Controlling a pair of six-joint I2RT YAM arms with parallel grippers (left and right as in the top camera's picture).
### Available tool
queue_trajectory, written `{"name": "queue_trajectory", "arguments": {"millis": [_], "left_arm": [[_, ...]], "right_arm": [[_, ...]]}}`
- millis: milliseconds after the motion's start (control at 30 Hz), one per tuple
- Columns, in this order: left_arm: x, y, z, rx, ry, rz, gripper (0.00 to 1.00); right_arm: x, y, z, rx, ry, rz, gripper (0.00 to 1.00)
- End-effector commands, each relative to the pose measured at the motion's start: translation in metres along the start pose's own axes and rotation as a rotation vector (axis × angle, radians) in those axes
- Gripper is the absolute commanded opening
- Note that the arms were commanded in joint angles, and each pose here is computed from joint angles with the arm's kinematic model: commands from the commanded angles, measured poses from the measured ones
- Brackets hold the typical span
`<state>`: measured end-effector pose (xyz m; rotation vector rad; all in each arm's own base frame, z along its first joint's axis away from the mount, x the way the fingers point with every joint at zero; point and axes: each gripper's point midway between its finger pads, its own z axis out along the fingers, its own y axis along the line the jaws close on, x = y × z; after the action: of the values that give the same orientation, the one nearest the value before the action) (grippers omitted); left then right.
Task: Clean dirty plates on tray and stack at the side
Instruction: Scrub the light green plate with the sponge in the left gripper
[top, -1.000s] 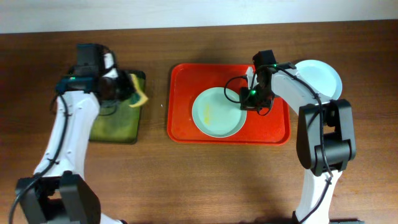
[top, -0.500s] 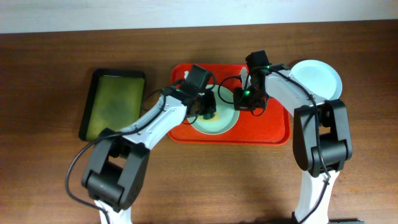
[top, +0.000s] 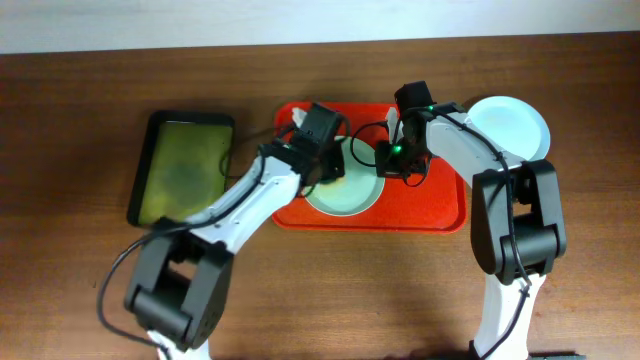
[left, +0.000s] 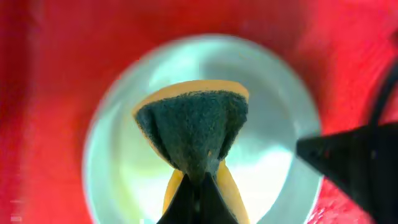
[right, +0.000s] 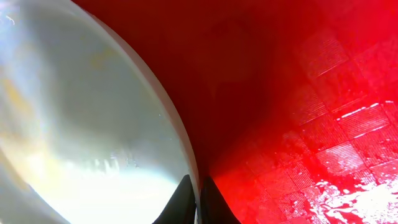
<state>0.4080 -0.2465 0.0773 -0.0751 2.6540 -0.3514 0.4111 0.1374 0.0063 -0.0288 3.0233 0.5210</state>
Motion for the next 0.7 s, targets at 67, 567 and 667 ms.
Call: {"name": "queue_trajectory", "arguments": {"millis": [67,567,667], "left_arm": [[0.033,0.037,0.039,-0.214,0.071,0.028,0.00],[-0.074,0.185,-0.080,-0.271,-0.126,-0.270,0.00],[-0.058,0.260,-0.080,-0.366,-0.085,-0.417,0.00]], "right_arm": [[0.009,-0.004,0.008,0.023,0.030,0.001,0.06],[0.010,-0.004,0.008,0.024,0.035,0.003,0.06],[0.009,-0.004,0.008,0.022,0.028,0.001,0.05]]}}
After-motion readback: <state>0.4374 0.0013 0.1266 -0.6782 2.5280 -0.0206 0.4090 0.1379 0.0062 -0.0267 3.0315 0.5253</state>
